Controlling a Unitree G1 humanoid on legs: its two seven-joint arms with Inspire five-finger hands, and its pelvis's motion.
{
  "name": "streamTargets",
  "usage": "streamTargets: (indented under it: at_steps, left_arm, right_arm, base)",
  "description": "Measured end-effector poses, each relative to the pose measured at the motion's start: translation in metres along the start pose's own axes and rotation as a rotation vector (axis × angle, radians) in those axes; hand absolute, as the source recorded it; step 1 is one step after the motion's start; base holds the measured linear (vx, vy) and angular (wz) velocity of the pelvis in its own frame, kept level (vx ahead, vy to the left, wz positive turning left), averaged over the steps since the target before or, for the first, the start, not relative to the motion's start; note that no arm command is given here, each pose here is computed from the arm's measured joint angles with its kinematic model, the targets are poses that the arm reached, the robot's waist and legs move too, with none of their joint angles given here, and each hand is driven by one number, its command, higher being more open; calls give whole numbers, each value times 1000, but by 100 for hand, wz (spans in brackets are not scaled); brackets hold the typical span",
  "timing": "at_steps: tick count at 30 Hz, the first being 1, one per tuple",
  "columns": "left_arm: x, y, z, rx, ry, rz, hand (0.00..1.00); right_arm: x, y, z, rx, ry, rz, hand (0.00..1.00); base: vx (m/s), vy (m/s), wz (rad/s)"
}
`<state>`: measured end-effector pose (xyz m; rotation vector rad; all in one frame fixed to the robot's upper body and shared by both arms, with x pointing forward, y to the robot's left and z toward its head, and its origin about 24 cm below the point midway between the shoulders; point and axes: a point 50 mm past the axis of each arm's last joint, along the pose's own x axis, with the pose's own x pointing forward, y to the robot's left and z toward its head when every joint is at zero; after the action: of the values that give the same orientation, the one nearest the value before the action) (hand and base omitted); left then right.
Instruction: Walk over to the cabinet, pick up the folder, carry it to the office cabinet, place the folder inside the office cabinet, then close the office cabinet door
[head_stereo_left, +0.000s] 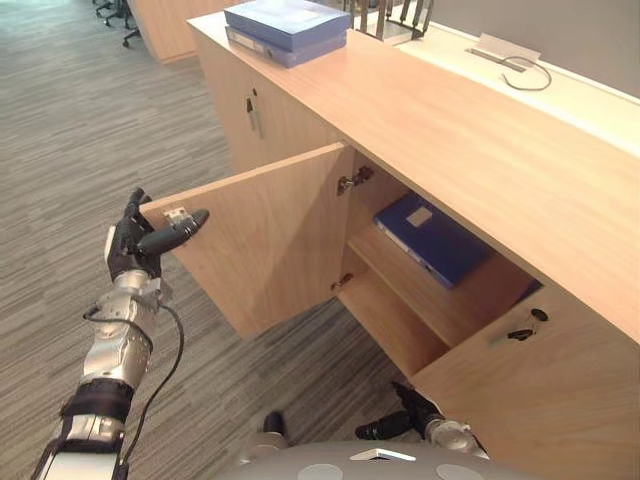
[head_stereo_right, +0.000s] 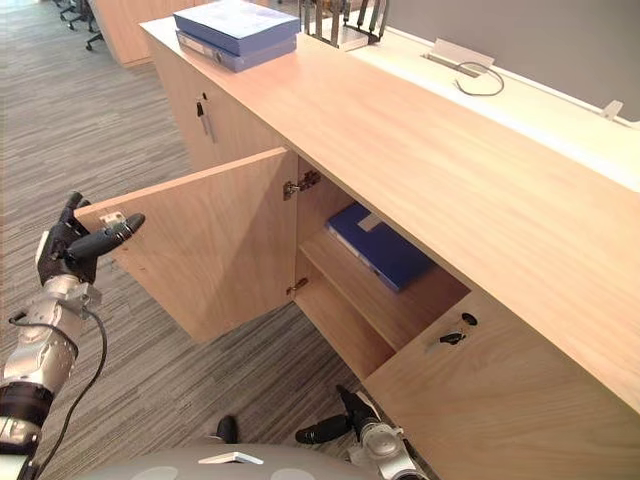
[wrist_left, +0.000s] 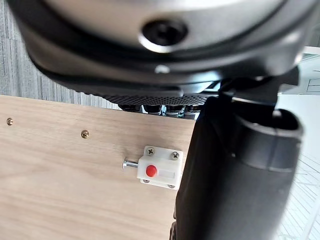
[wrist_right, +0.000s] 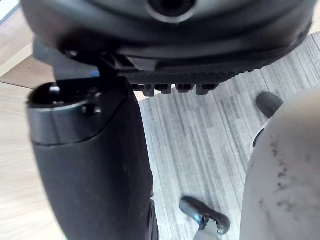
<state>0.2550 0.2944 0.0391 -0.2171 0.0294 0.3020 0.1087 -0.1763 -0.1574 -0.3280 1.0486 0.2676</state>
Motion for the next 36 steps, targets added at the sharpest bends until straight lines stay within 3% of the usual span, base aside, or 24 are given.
streamTargets:
  at_steps: [5, 10, 14, 16, 18, 19, 22, 26, 32, 36]
  left_arm:
    - [-27, -33, -21, -73, 110, -175, 100]
    - [-61, -93, -43, -196, 291, -455, 100]
    - [-95, -143, -66, -307, 501, -723, 100]
    - [-107, -187, -62, -301, 566, -984, 100]
    - [-124, -223, -58, -366, 583, -1157, 100]
    - [-143, -251, -50, -421, 586, -1328, 100]
    - [-187, -317, 0, -539, 454, -1759, 100]
    - [-208, -339, 31, -599, 354, -1942, 100]
    - [-205, -338, 13, -559, 419, -1857, 100]
    - [-198, -328, 0, -541, 452, -1790, 100]
  right_arm:
    - [0, -5, -13, 4, 64, -12, 100]
    - [-6, -5, -43, -23, 202, -23, 100]
    - [-4, -25, -36, -96, 203, -50, 100]
    - [3, -3, -20, -132, 163, -8, 100]
    - [4, -10, -16, -199, 163, 1, 100]
    - [5, -7, -14, -216, 155, 2, 100]
    - [5, -6, -14, -216, 155, -3, 100]
    - [5, -13, -13, -200, 152, -22, 100]
    - [8, -15, 5, -79, 87, -49, 100]
    - [13, 14, 45, 121, -83, 23, 100]
  base:
    - [-124, 41, 30]
    - [-139, 170, 55]
    - [-103, 164, -12]
    - [-41, 96, -34]
    - [-57, 82, -99]
    - [-60, 150, -109]
    - [-32, 70, -89]
    - [-44, -35, -24]
    - [-14, -85, -5]
    - [44, -57, -14]
